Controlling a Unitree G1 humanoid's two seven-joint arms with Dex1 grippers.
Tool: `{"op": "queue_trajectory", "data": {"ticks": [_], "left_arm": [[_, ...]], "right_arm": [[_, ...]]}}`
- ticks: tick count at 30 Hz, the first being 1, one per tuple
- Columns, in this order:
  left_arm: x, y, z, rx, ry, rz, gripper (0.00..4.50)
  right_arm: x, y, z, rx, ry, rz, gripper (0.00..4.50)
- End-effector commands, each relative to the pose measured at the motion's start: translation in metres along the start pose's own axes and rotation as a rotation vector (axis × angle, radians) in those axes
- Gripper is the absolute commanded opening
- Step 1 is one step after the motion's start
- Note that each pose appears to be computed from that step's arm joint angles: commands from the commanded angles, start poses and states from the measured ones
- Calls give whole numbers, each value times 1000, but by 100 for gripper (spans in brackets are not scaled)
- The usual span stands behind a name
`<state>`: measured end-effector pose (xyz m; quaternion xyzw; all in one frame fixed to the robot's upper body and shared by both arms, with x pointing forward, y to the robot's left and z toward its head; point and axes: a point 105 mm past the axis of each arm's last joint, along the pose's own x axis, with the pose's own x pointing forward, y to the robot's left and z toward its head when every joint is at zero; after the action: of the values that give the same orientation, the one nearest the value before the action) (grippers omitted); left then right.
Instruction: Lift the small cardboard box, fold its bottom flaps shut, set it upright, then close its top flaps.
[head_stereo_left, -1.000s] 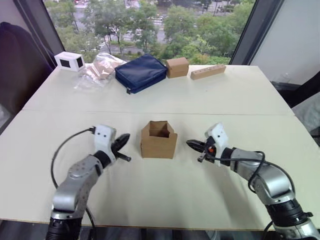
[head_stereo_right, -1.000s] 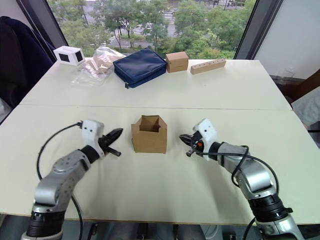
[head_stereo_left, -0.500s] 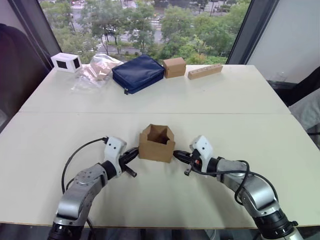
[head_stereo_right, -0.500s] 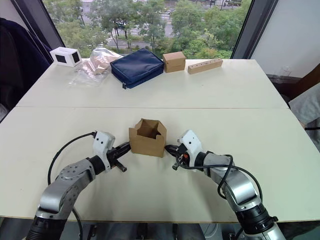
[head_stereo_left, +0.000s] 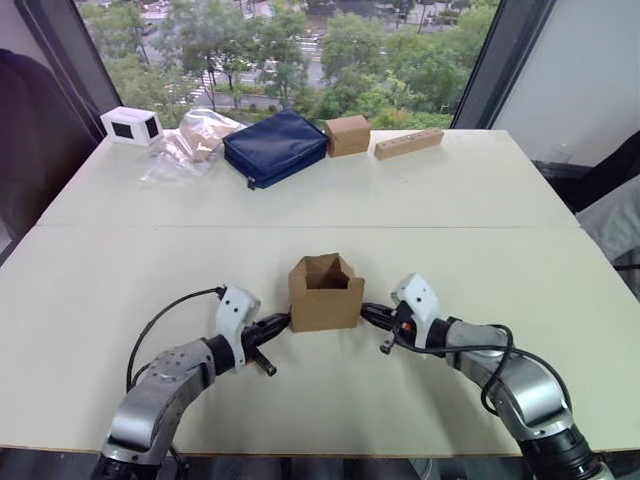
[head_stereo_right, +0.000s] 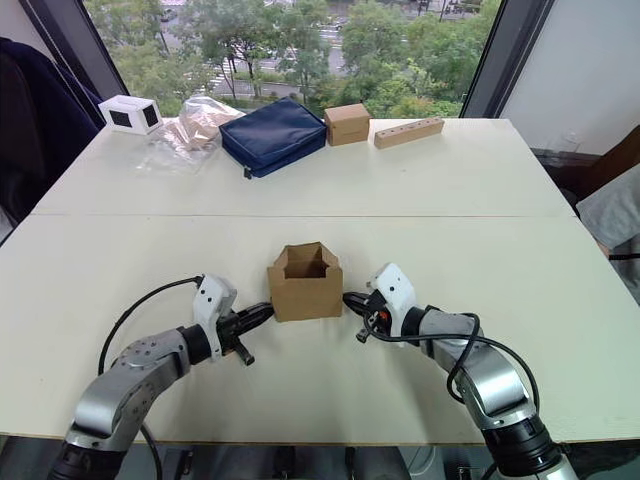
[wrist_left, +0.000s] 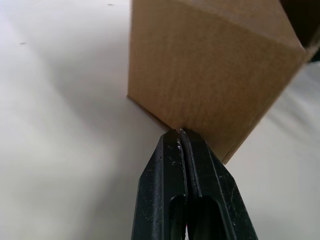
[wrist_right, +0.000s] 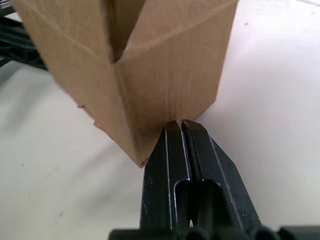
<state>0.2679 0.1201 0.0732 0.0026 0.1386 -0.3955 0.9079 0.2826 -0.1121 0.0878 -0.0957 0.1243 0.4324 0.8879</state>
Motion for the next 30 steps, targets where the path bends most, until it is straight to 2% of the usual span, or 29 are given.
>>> {"op": "queue_trajectory", "data": {"ticks": [1, 6, 8, 11, 18, 30], "left_arm": [[-22, 19, 17, 40, -25, 25, 5], [-36, 36, 42, 108, -19, -11, 5], [-34, 27, 64, 119, -47, -105, 5], [-30, 15, 79, 124, -50, -200, 5], [-10, 1, 89, 164, -44, -311, 5], [13, 3, 84, 233, -34, -324, 5]], "right_arm": [[-17, -8, 13, -60, -26, 27, 0], [-33, -18, 18, -104, 37, 76, 0], [-35, -29, 42, -115, -24, 74, 0], [-33, -32, 66, -104, -95, 110, 0], [-13, -17, 87, -123, -136, 263, 0], [12, -6, 82, -158, -114, 344, 0]]}}
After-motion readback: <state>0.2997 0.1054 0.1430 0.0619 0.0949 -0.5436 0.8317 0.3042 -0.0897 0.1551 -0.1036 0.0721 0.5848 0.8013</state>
